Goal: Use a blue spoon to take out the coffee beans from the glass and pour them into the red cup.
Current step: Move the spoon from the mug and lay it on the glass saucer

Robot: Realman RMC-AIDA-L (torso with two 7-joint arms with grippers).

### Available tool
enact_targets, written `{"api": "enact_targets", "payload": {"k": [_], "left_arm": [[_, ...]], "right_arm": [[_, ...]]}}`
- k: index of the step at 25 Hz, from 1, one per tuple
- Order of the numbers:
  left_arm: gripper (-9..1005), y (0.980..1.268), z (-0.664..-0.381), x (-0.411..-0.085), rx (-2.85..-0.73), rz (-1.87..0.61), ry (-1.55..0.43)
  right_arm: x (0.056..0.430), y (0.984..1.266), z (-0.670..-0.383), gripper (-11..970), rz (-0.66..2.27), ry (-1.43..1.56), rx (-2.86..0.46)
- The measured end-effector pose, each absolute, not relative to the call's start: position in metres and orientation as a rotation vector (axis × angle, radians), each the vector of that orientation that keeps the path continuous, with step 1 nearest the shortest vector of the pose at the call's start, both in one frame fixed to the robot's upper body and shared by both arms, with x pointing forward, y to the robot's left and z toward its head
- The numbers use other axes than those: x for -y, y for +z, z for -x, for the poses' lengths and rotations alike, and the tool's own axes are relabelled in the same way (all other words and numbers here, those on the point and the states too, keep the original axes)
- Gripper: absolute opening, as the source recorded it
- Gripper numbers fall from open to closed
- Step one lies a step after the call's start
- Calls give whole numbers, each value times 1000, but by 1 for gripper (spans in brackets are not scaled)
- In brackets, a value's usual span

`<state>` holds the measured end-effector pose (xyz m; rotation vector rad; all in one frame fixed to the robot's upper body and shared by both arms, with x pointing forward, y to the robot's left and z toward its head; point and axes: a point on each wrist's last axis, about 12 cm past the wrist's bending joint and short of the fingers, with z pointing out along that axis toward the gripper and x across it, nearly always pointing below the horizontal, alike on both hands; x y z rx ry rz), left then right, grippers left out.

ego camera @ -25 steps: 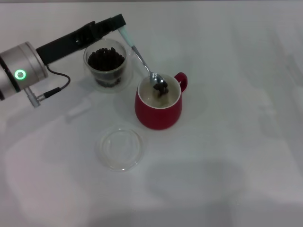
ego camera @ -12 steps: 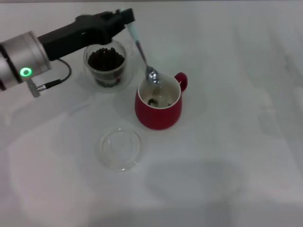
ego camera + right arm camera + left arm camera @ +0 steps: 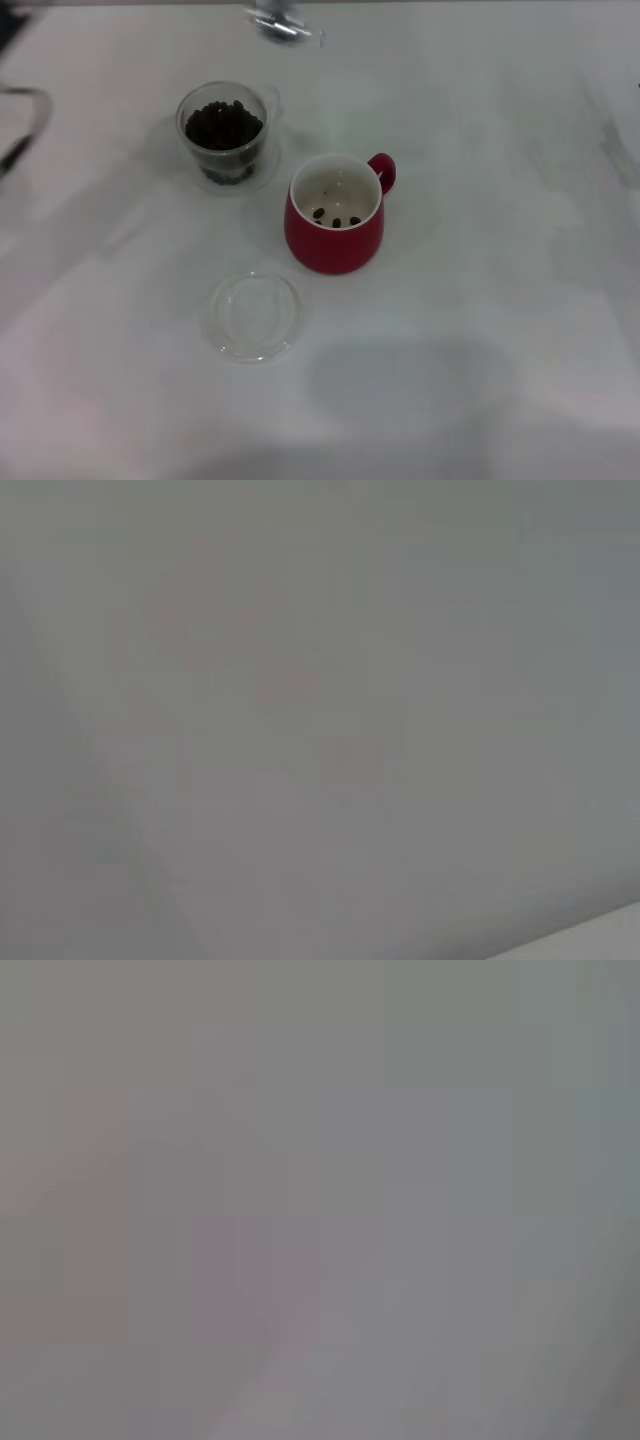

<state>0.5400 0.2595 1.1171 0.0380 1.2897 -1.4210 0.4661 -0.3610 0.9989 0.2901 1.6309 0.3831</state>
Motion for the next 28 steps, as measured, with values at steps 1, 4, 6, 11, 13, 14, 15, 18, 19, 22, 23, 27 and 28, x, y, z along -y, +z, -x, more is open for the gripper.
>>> {"api": "enact_targets", "payload": {"k": [1, 4, 6, 11, 13, 14, 15, 18, 19, 22, 23, 27, 28], "left_arm": [[130, 1111, -530, -273, -1290, 49, -1450], [130, 1088, -498, -308, -1329, 243, -1493], [130, 1070, -476, -325, -1361, 347, -1479], [129, 1036, -440, -338, -1464, 526, -1421], [129, 1029, -434, -335, -1493, 549, -1417], [129, 1026, -433, -332, -1509, 553, -1416], [129, 1024, -431, -330, -1525, 553, -1413], [129, 1015, -431, -317, -1592, 529, -1399], [129, 1012, -432, -313, -1617, 520, -1394], [129, 1004, -434, -302, -1681, 495, -1373], [129, 1002, -436, -299, -1703, 485, -1363], [129, 998, -440, -292, -1772, 449, -1351], [129, 997, -441, -290, -1792, 436, -1351]], "right_arm": [[362, 999, -466, 872, -295, 380, -1631], [362, 1000, -468, 871, -298, 379, -1625], [361, 1002, -471, 871, -305, 380, -1613], [365, 1005, -475, 871, -335, 368, -1583], [366, 1007, -478, 870, -345, 364, -1569], [365, 1008, -479, 870, -348, 366, -1563], [365, 1009, -480, 870, -349, 368, -1558], [365, 1012, -483, 870, -362, 371, -1539], [365, 1012, -483, 870, -366, 369, -1536], [366, 1012, -483, 869, -369, 367, -1534], [366, 1012, -483, 869, -370, 367, -1534], [366, 1012, -483, 869, -370, 367, -1534], [366, 1012, -483, 869, -370, 367, -1534]]}}
